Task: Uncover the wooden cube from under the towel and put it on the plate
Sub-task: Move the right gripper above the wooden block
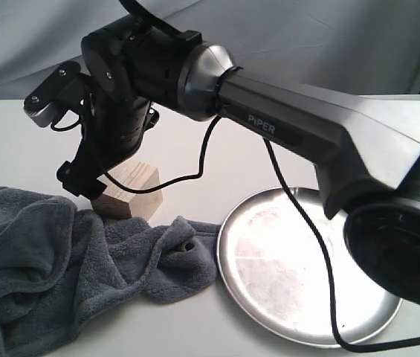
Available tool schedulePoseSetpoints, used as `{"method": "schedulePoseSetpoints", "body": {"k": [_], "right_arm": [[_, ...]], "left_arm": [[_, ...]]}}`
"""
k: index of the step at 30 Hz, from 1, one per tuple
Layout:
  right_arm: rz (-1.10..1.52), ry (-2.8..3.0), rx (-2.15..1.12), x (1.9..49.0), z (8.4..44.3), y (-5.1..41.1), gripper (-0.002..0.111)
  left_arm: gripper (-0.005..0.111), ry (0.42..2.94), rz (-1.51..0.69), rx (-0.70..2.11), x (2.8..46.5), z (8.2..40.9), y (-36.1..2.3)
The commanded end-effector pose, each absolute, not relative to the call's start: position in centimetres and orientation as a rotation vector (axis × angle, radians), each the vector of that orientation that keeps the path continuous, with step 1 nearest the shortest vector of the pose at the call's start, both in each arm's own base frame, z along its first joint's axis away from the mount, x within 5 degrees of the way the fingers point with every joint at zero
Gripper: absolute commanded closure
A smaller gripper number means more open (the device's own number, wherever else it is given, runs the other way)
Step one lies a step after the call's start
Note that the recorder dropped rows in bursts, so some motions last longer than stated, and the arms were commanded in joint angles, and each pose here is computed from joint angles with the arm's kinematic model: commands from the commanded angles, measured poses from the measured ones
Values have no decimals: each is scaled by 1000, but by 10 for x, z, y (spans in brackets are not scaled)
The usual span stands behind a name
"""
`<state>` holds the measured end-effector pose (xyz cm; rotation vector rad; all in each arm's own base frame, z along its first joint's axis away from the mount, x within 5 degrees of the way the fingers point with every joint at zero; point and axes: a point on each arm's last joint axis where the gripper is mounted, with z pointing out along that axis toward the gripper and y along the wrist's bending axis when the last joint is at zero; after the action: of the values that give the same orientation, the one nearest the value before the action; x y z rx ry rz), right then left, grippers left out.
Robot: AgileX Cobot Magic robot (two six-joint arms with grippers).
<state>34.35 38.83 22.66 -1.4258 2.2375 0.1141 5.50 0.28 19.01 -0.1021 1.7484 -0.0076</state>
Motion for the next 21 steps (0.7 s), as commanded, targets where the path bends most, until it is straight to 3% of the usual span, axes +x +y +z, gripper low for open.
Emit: {"method": "schedulePoseSetpoints", "body": {"k": [1, 21], "right_arm": [[121, 2202, -1409, 351, 221, 390, 3], [66, 2239, -1449, 362, 159, 398, 3]], "left_arm": [[107, 1740, -11, -104, 55, 190, 3], [107, 1740, -11, -104, 55, 190, 3]]}}
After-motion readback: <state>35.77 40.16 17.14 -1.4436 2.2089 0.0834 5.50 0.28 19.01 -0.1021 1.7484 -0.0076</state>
